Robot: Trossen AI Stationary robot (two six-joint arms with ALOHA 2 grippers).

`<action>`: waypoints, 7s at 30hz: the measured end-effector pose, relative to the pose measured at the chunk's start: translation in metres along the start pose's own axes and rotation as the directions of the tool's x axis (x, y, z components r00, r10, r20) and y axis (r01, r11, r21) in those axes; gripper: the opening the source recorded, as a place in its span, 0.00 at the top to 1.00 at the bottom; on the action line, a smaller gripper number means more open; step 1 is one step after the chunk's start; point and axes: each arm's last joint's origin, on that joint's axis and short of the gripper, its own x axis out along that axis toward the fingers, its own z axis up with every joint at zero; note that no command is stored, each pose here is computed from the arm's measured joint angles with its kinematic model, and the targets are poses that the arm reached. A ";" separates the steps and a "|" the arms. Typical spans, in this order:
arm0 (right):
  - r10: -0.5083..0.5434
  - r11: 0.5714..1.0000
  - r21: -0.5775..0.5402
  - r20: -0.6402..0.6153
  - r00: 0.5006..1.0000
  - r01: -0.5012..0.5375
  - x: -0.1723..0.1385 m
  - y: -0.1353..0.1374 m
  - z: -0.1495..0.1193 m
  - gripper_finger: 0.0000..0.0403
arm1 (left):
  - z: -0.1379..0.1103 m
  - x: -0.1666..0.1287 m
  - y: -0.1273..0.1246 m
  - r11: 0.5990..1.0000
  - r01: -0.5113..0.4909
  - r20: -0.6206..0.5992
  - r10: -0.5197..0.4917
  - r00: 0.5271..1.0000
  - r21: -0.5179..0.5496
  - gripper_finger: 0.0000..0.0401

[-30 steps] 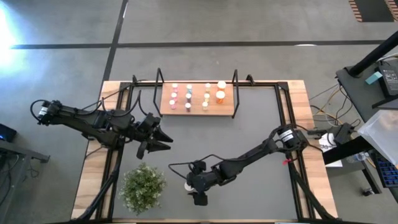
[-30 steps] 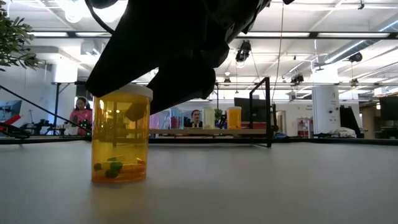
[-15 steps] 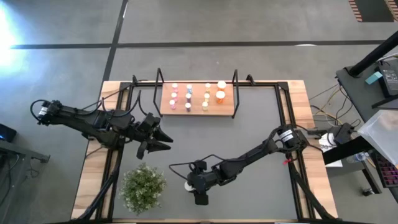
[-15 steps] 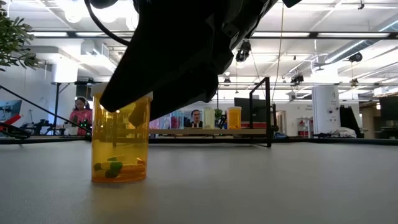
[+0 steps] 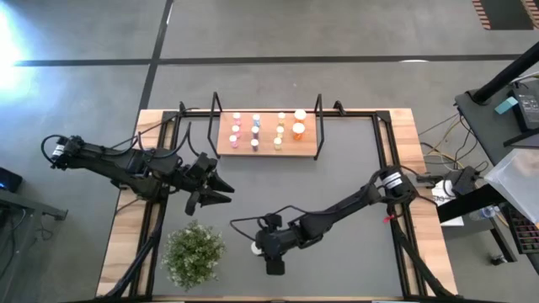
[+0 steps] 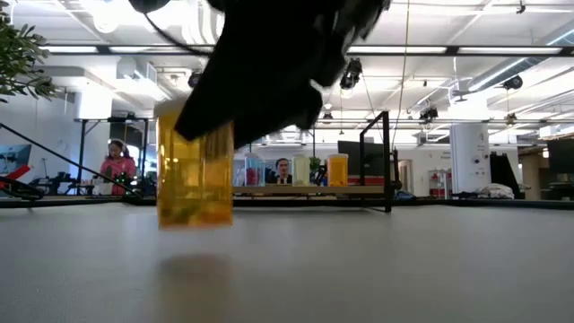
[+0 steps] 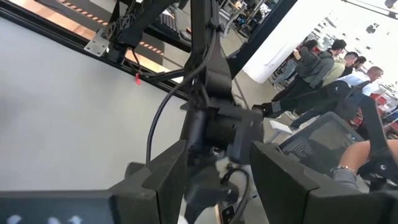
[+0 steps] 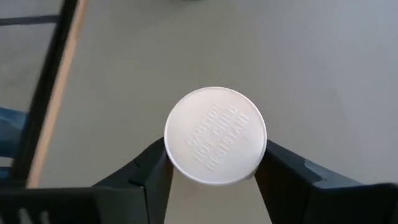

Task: Pick and place medicine bottles onto shelf by color
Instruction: Put the orange pill bottle on the shelf aligned with the other orange pill bottles, then return to Home Position

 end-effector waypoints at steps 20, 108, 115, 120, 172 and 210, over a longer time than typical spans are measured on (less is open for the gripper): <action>-0.381 0.924 0.009 -0.013 0.924 0.381 -0.130 -0.057 0.025 0.53 | -0.004 0.002 0.003 1.000 -0.018 -0.009 0.018 1.000 -0.002 0.60; -0.860 0.096 0.819 -0.218 0.461 0.566 -0.102 -0.226 -0.029 0.53 | 0.077 -0.092 -0.019 0.763 -0.527 0.577 0.253 0.776 0.374 0.60; -0.860 0.108 0.804 -0.220 0.460 0.585 -0.102 -0.227 -0.029 0.53 | 0.077 -0.092 -0.018 0.763 -0.527 0.577 0.253 0.776 0.374 0.60; -0.854 0.109 0.805 -0.225 0.470 0.583 -0.102 -0.228 -0.030 0.53 | 0.077 -0.092 -0.018 0.763 -0.527 0.577 0.253 0.776 0.374 0.60; -0.832 0.156 0.805 -0.205 0.516 0.572 -0.114 -0.226 -0.024 0.23 | 0.077 -0.092 -0.018 0.765 -0.526 0.576 0.253 0.777 0.373 0.60; -0.722 0.664 0.539 0.282 0.632 0.518 -0.343 -0.152 -0.018 0.32 | 0.047 -0.163 -0.020 0.797 -0.496 0.567 0.244 0.786 0.345 0.60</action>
